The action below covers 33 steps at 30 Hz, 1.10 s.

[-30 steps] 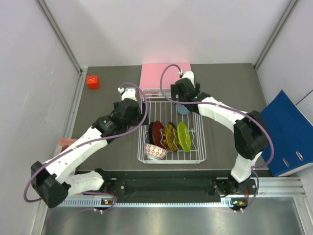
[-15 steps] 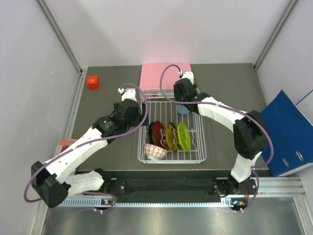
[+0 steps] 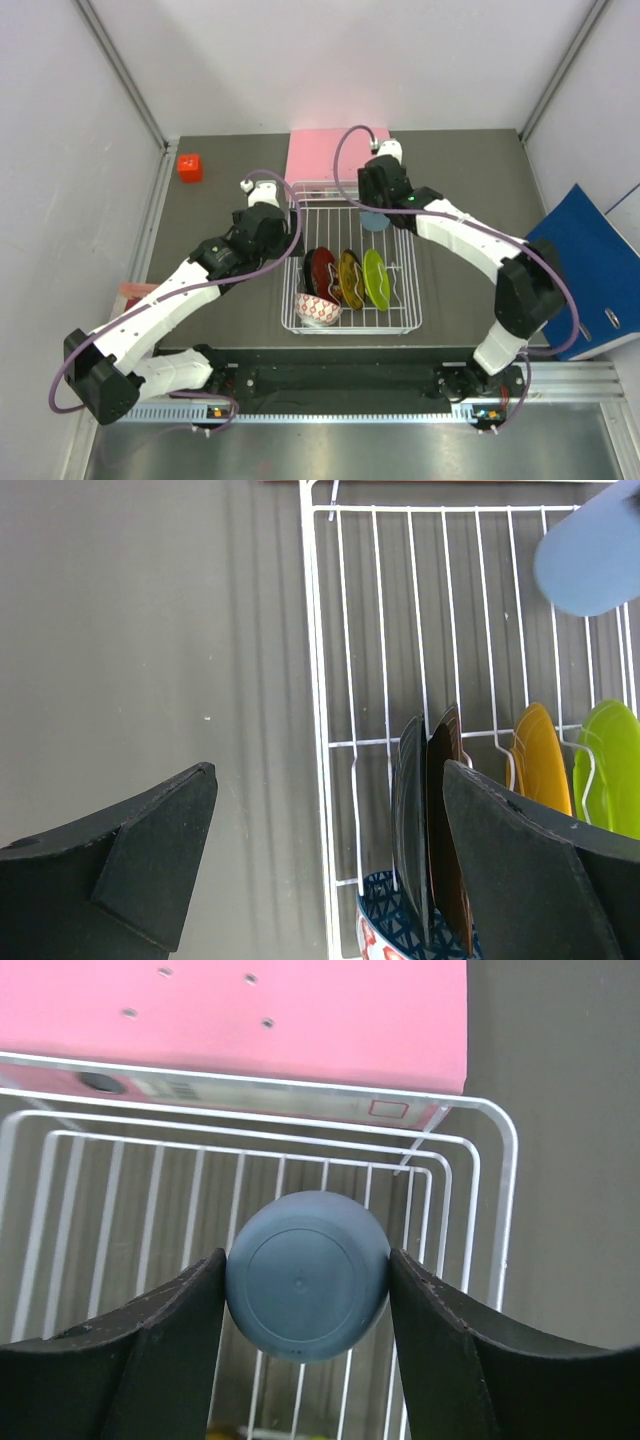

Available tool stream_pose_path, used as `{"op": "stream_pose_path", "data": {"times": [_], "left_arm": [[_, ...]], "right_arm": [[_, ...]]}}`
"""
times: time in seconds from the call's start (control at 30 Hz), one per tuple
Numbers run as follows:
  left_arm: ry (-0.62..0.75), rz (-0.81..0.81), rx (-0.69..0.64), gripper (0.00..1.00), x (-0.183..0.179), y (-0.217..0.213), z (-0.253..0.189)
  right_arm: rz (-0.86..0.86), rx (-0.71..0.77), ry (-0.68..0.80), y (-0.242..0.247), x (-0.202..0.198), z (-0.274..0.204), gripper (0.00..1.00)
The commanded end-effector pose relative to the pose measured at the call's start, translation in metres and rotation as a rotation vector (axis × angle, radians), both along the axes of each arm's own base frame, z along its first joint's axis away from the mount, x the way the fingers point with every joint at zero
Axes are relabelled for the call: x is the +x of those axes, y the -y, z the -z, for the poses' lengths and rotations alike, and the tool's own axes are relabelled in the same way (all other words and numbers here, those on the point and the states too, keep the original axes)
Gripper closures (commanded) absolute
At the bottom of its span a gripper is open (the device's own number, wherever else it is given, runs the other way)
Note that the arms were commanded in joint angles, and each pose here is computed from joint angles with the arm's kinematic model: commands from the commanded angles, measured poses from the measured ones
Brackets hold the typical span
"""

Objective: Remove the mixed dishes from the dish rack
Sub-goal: Pick up the cup from the dish rack, then place the cup at the center of the board.

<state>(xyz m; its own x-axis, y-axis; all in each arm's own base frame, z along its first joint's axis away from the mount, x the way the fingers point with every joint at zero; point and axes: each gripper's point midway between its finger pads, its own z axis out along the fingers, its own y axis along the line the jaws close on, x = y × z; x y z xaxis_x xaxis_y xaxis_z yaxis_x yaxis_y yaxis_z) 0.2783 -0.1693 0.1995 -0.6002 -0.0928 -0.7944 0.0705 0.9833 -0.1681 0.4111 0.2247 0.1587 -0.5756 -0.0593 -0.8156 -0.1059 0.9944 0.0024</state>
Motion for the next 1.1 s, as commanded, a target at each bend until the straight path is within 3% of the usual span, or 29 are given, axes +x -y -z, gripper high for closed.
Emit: {"op": "stream_pose_path", "data": {"times": [0.0,0.13,0.23,0.27,0.33,0.37,0.4,0.47,0.5,0.57,0.63,0.67,0.77,0.87,1.07], "left_arm": [[0.063,-0.019,-0.04,0.01,0.007,0.001,-0.02],[0.086,-0.036,-0.049,0.01,0.01,0.0,-0.03],[0.118,-0.075,-0.099,0.01,0.012,-0.002,-0.043],[0.128,-0.081,-0.12,0.01,0.012,-0.001,-0.047],[0.188,-0.072,-0.221,0.01,0.01,0.003,-0.066],[0.214,-0.055,-0.267,0.01,0.008,0.007,-0.073],[0.252,-0.032,-0.321,0.01,0.007,0.011,-0.083],[0.396,0.039,-0.487,0.01,-0.002,0.017,-0.116],[0.428,0.043,-0.558,0.01,-0.006,0.018,-0.125],[0.503,0.108,-0.682,0.01,-0.018,0.019,-0.153],[0.491,0.179,-0.729,0.01,-0.019,0.028,-0.168],[0.447,0.305,-0.763,0.01,-0.03,0.046,-0.172],[0.414,0.479,-0.866,0.03,-0.038,0.071,-0.181],[0.404,0.528,-0.974,0.08,-0.036,0.077,-0.179],[0.36,0.575,-1.022,0.16,-0.029,0.086,-0.169]], "right_arm": [[-0.068,0.169,0.206,-0.015,-0.014,-0.118,1.0],[-0.113,0.282,0.272,-0.016,-0.032,-0.158,1.0],[-0.196,0.445,0.289,-0.021,-0.047,-0.174,1.0],[-0.274,0.557,0.344,-0.023,-0.053,-0.2,1.0],[-0.324,0.711,0.309,-0.026,-0.063,-0.191,1.0],[-0.427,0.815,0.379,-0.026,-0.072,-0.218,1.0],[-0.431,0.915,0.319,-0.027,-0.078,-0.205,1.0],[-0.554,1.038,0.379,-0.027,-0.091,-0.228,1.0],[-0.557,1.118,0.326,-0.028,-0.096,-0.22,1.0],[-0.643,1.188,0.372,-0.029,-0.105,-0.232,1.0],[-0.678,1.253,0.371,-0.031,-0.11,-0.233,1.0],[-0.689,1.273,0.374,-0.031,-0.112,-0.233,1.0],[-0.73,1.353,0.367,-0.032,-0.118,-0.233,1.0],[-0.749,1.41,0.354,-0.032,-0.121,-0.23,1.0],[-0.749,1.424,0.333,-0.033,-0.123,-0.22,1.0]]}}
